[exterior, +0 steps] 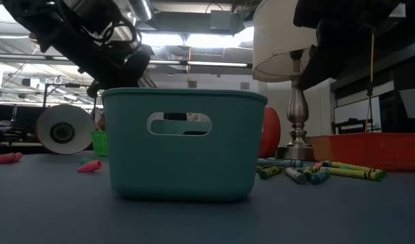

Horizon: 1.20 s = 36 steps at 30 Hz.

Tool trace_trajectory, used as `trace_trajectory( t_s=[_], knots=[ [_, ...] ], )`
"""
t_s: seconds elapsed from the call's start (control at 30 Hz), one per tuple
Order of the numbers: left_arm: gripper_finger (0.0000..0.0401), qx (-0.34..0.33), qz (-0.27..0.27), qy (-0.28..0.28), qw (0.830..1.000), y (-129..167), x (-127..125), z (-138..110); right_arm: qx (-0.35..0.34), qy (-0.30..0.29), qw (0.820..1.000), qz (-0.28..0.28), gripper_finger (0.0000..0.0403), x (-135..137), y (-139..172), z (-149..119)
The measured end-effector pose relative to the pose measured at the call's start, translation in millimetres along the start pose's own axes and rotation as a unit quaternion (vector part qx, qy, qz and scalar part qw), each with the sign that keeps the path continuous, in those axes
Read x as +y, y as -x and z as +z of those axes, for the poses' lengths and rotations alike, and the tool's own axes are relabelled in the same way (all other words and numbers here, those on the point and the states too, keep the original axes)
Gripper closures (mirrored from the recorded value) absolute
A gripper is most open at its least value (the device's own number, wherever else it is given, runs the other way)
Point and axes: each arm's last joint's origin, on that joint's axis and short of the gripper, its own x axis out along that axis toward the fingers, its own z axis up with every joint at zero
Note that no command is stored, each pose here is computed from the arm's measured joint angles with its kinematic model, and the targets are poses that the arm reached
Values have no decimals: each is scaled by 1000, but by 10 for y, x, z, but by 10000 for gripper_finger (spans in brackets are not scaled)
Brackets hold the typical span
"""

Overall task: Sort crayons
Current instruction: Put the gray crayon into the green bin, then put the brown crayon into the black bin

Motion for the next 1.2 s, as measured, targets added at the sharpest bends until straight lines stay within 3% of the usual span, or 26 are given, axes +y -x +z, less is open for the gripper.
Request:
trace_trajectory(
  t_s=[0.53,0.73,1.2],
  knots=[
    [342,28,46,-29,998,-95,172,2,-21,40,998,-43,308,-260,-551,175],
    [312,39,51,-36,997,-92,185,-22,-16,24,998,-64,308,-424,-721,207],
    [279,39,51,-32,997,-92,185,-22,24,30,998,-48,308,-502,-1135,83]
  ],
)
